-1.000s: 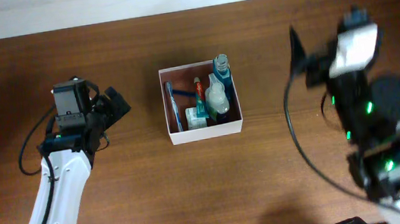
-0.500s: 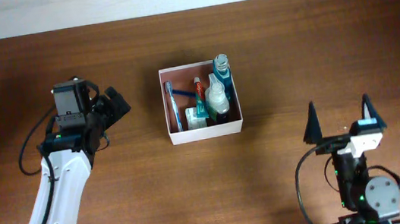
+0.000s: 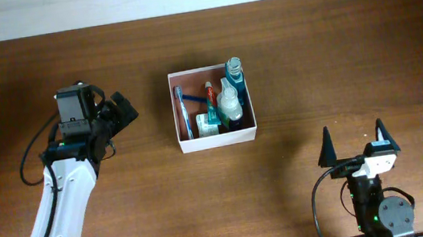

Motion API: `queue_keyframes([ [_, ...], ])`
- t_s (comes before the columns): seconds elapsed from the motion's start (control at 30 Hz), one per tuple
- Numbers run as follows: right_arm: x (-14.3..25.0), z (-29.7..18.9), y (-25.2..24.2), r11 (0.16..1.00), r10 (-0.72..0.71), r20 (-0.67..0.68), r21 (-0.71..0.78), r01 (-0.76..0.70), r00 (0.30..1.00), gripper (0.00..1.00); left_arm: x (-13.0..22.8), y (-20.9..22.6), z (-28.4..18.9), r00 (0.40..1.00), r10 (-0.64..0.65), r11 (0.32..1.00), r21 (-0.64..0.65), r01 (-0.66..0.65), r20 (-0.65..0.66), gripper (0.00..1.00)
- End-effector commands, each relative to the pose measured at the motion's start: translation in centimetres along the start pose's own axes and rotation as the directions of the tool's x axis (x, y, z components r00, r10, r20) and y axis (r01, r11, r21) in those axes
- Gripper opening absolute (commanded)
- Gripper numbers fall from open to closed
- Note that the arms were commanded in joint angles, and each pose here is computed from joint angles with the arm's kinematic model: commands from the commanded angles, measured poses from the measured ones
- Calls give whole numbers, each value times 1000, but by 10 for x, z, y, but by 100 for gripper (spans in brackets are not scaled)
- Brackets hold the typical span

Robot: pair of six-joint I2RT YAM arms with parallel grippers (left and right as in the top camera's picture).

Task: Pack container

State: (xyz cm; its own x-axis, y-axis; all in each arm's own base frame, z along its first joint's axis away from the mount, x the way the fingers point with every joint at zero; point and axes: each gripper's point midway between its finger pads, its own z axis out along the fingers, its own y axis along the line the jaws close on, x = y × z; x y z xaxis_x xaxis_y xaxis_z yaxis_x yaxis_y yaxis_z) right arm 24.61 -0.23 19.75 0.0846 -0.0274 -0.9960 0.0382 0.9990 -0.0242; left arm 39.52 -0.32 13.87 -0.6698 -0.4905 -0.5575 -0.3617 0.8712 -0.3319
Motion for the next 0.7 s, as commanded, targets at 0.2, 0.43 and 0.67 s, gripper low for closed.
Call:
queue_keyframes([
  [0.2,31,-2,-1,998,-60,-120,-4,60,991,99,-6,-2,-5,1000,11,1000,7,-12,22,99],
  [0.43,40,-3,-1,998,-59,-156,-7,59,986,99,-6,-2,-5,1000,11,1000,7,-12,22,99],
  [0.67,40,-3,-1,998,-59,-156,-6,59,986,99,-6,-2,-5,1000,11,1000,7,-12,22,100],
])
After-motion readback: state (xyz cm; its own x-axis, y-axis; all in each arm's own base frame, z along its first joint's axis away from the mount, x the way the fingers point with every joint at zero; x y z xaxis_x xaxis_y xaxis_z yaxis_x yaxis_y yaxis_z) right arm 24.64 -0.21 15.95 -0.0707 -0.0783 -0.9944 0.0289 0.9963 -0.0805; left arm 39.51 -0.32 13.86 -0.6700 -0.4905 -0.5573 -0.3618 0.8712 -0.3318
